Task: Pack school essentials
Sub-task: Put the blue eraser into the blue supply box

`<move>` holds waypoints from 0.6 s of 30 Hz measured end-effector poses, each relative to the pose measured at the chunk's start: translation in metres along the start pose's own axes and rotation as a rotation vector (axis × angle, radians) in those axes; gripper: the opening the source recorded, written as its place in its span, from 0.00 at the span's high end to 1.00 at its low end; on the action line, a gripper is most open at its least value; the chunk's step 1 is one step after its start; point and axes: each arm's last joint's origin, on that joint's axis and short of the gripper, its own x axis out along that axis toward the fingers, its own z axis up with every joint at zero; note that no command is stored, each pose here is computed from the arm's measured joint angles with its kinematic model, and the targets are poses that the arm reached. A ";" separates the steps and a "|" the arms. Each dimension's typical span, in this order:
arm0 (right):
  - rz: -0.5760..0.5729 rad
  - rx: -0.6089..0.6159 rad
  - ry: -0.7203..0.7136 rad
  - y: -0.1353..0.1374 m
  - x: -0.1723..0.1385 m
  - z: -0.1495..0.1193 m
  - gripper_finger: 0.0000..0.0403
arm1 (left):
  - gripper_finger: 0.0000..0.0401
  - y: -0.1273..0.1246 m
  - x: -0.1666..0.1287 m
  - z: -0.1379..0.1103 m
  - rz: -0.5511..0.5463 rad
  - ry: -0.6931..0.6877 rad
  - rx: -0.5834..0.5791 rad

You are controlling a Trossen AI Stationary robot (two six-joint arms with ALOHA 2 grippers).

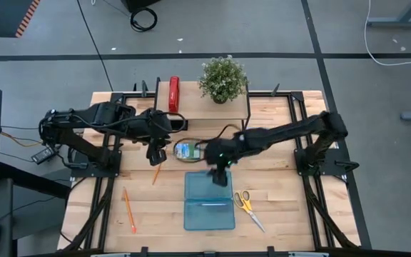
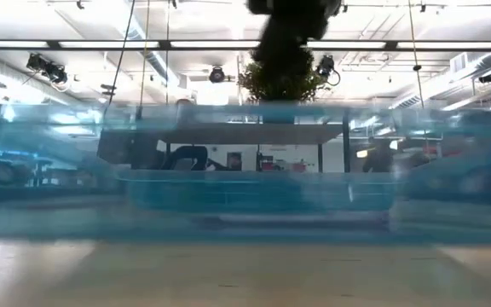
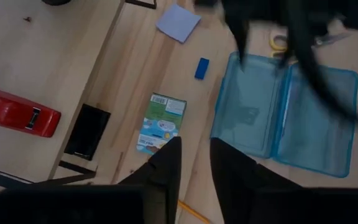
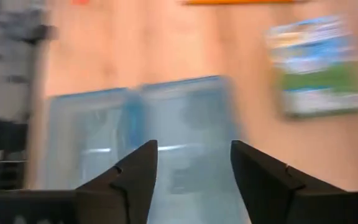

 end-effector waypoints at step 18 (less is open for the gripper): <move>-0.131 -0.074 0.058 -0.067 0.034 -0.076 0.47 | 0.69 -0.008 -0.001 0.003 -0.039 -0.046 -0.127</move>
